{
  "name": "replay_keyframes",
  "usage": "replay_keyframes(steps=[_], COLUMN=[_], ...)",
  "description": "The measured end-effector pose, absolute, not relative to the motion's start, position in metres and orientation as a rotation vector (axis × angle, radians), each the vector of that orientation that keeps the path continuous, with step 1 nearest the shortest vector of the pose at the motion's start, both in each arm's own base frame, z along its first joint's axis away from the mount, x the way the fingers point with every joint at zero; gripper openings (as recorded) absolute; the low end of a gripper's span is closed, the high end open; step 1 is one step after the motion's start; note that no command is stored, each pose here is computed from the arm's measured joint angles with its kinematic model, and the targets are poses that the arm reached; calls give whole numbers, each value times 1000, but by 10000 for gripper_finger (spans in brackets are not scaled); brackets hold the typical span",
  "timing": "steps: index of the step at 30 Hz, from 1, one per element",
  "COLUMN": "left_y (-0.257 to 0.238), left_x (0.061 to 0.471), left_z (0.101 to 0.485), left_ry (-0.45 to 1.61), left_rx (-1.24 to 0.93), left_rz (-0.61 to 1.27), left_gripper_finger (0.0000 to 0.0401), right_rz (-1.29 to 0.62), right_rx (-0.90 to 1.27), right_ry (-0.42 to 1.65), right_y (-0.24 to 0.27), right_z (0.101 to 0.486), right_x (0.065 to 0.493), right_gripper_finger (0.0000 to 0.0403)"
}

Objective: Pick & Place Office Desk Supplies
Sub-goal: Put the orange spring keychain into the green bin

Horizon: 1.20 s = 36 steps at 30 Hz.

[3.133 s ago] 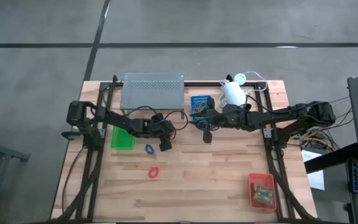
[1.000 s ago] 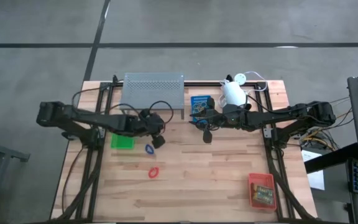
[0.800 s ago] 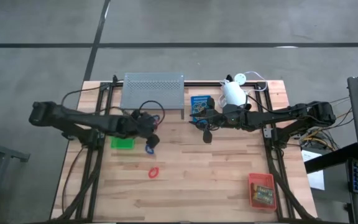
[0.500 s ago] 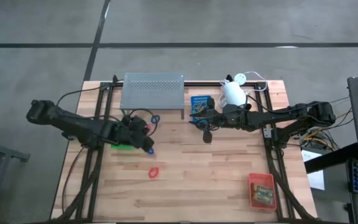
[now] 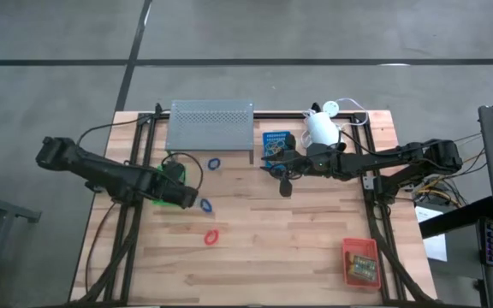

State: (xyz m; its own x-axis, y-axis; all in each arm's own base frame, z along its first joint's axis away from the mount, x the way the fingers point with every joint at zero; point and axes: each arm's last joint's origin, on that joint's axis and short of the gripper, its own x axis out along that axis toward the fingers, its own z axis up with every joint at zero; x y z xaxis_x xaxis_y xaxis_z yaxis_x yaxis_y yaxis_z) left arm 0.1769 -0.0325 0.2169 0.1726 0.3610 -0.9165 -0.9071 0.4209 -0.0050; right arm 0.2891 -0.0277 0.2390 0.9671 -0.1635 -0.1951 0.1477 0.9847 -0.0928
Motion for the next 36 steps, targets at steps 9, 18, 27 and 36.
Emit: replay_keyframes(steps=[9,18,27,36], left_y=[-31,-30,-29,-27], left_x=[165,161,159,156], left_z=[214,198,181,161], left_ry=[1080,1086,1090,1093], left_rx=[-741,-763,-828,-872], left_rz=[1143,1171,1162,1144], left_gripper_finger=[33,33,33,33], right_rz=[-157,-157,-157,-157], right_rx=[-78,-78,-78,-78], right_ry=[203,204,203,203], right_y=[-28,-28,-28,-28], right_z=[239,239,239,239], right_x=[289,289,289,289], right_gripper_finger=[127,127,127,127])
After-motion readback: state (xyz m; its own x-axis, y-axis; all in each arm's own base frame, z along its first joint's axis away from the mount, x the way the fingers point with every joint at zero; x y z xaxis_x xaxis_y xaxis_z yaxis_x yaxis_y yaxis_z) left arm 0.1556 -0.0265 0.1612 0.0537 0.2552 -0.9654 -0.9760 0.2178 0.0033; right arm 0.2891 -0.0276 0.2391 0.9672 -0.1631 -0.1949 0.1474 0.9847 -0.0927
